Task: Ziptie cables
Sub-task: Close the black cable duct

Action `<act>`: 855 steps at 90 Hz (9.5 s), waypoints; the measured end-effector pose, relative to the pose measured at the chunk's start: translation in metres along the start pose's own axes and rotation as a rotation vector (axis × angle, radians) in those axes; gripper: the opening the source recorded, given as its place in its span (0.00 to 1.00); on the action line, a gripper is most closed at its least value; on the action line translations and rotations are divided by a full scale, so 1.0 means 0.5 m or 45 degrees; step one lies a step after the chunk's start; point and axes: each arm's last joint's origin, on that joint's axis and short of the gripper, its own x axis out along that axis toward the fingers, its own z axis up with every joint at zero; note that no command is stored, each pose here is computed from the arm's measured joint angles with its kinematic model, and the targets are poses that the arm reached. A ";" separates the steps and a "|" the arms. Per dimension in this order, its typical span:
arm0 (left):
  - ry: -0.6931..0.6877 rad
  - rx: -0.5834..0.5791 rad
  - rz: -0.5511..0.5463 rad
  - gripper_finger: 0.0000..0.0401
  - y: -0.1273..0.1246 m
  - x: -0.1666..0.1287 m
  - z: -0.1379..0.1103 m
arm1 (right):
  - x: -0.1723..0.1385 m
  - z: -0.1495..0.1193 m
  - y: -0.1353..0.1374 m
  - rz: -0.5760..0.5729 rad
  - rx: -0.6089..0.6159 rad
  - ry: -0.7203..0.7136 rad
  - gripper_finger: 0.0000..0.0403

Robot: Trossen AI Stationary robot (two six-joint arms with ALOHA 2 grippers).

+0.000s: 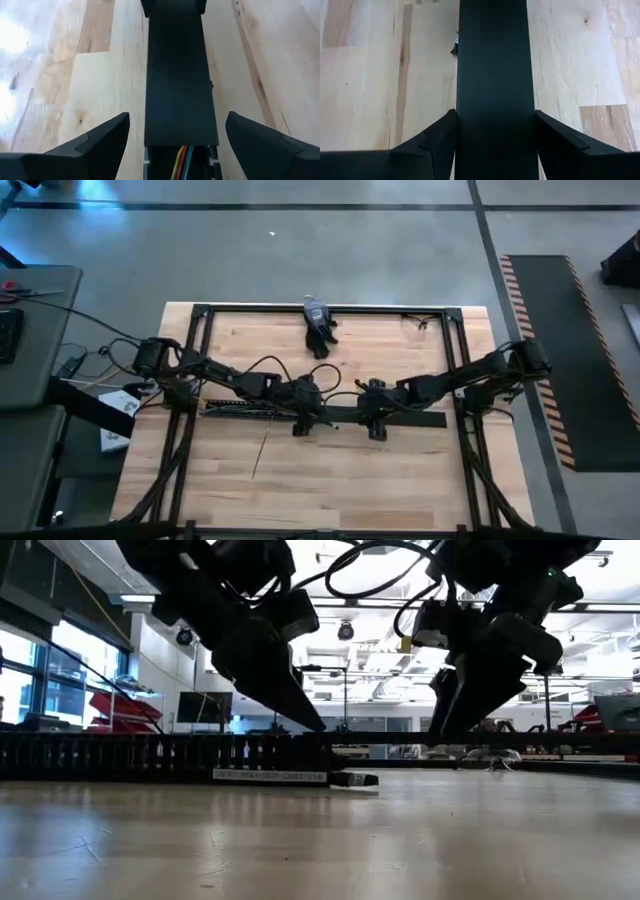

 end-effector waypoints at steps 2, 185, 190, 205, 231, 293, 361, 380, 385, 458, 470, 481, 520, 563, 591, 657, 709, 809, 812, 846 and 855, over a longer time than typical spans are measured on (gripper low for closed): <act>0.008 -0.001 -0.003 0.77 0.000 0.002 -0.002 | 0.000 0.000 0.000 0.001 0.001 0.000 0.51; 0.116 -0.033 0.059 0.52 0.000 0.013 -0.023 | -0.179 -0.176 -0.006 -0.393 0.915 0.974 0.02; 0.116 -0.031 0.060 0.52 0.000 0.013 -0.023 | -0.180 -0.178 -0.004 -0.426 0.929 0.965 0.02; 0.118 -0.023 0.060 0.52 0.000 0.013 -0.024 | -0.185 -0.176 -0.006 -0.484 1.005 0.958 0.00; 0.189 -0.013 0.103 0.52 -0.006 0.011 -0.033 | -0.149 -0.178 -0.006 -0.600 0.996 1.052 0.00; 0.275 0.026 0.099 0.52 -0.024 0.006 -0.046 | -0.147 -0.172 -0.017 -0.664 1.060 1.110 0.00; 0.317 0.066 0.128 0.52 -0.035 -0.017 -0.047 | -0.122 -0.167 -0.003 -0.601 1.063 1.066 0.00; 0.312 0.061 0.139 0.55 -0.035 -0.016 -0.046 | -0.143 -0.159 -0.005 -0.564 1.059 1.012 0.00; 0.304 0.060 0.138 0.56 -0.035 -0.016 -0.045 | -0.147 -0.159 -0.005 -0.562 1.065 1.005 0.00; 0.301 0.085 0.116 0.76 -0.023 -0.052 -0.032 | -0.140 -0.145 -0.002 -0.479 1.027 0.923 0.00; 0.328 0.075 0.112 0.72 -0.020 -0.046 -0.038 | -0.140 -0.146 -0.002 -0.474 1.014 0.927 0.00; 0.360 0.062 0.112 0.65 -0.017 -0.038 -0.045 | -0.140 -0.146 -0.002 -0.472 1.006 0.929 0.00; 0.357 0.045 0.128 0.40 -0.015 -0.036 -0.044 | -0.119 -0.123 0.003 -0.346 0.940 0.740 0.00; 0.363 0.031 0.168 0.48 -0.014 -0.036 -0.046 | -0.137 -0.134 -0.002 -0.403 0.898 0.794 0.00; 0.375 0.026 0.160 0.48 -0.014 -0.037 -0.047 | -0.157 -0.168 -0.013 -0.583 1.019 0.911 0.00; 0.402 0.027 0.216 0.67 -0.010 -0.069 -0.043 | -0.150 -0.171 -0.026 -0.535 1.060 0.968 0.00; 0.432 0.018 0.220 0.67 -0.006 -0.088 -0.045 | -0.137 -0.172 -0.076 -0.822 1.170 0.910 0.00; 0.400 -0.027 0.161 0.67 -0.024 -0.087 -0.041 | -0.137 -0.135 -0.099 -0.578 1.078 0.766 0.00; 0.403 -0.045 0.137 0.68 -0.023 -0.087 -0.041 | -0.137 -0.135 -0.099 -0.575 1.073 0.766 0.00; 0.414 -0.089 0.112 0.70 -0.004 -0.111 -0.032 | -0.139 -0.134 -0.099 -0.578 1.069 0.776 0.00; 0.399 -0.104 0.094 0.70 -0.002 -0.118 -0.029 | -0.140 -0.135 -0.098 -0.568 1.071 0.785 0.00</act>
